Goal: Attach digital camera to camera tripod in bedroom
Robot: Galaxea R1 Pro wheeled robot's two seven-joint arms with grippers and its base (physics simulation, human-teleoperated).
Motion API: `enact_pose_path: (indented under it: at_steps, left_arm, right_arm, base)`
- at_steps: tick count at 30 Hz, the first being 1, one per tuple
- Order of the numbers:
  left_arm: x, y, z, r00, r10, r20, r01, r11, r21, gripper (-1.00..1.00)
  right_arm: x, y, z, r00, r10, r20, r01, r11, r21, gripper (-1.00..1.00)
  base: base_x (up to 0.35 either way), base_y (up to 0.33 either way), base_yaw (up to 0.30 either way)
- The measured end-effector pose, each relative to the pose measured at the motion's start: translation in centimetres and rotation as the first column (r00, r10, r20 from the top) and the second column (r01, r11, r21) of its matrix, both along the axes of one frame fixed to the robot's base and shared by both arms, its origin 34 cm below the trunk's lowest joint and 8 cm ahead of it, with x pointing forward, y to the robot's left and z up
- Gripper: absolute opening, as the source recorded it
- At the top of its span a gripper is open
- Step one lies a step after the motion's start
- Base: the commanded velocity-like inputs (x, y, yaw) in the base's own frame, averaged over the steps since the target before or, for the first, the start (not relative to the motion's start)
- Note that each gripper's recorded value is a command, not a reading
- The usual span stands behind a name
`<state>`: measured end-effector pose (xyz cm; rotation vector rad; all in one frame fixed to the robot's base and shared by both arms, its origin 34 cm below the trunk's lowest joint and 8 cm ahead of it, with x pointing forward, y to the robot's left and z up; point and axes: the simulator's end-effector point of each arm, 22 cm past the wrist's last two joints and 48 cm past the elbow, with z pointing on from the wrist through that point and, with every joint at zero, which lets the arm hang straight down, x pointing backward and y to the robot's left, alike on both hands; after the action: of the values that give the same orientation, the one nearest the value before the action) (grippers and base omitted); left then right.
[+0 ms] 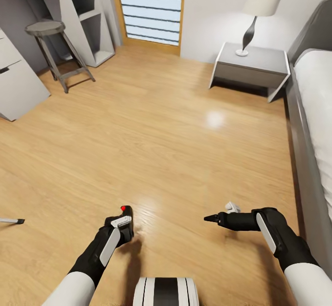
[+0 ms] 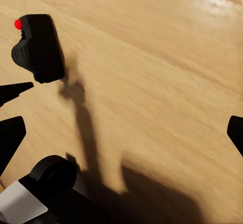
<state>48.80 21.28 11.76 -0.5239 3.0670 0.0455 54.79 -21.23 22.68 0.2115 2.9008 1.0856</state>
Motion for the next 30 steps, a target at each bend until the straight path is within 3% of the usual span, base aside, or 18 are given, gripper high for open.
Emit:
enact_pose_path:
  at_steps: [25, 30]
  left_arm:
    - [-3.9, 0.2, -4.1, 0.995, -0.004, -0.099, 0.004, 1.000, 0.006, 1.00]
    - [-4.1, 0.5, -4.6, 0.994, -0.018, -0.104, 0.020, 1.000, 0.018, 1.00]
  right_arm:
    - [-2.8, -0.3, -4.7, 0.995, -0.001, -0.100, 0.001, 1.000, -0.001, 1.00]
    - [-3.1, -0.1, -5.0, 0.994, -0.007, -0.110, 0.010, 1.000, 0.023, 1.00]
  base:
    - [0.000, 0.000, 0.000]
    - [0.000, 0.000, 0.000]
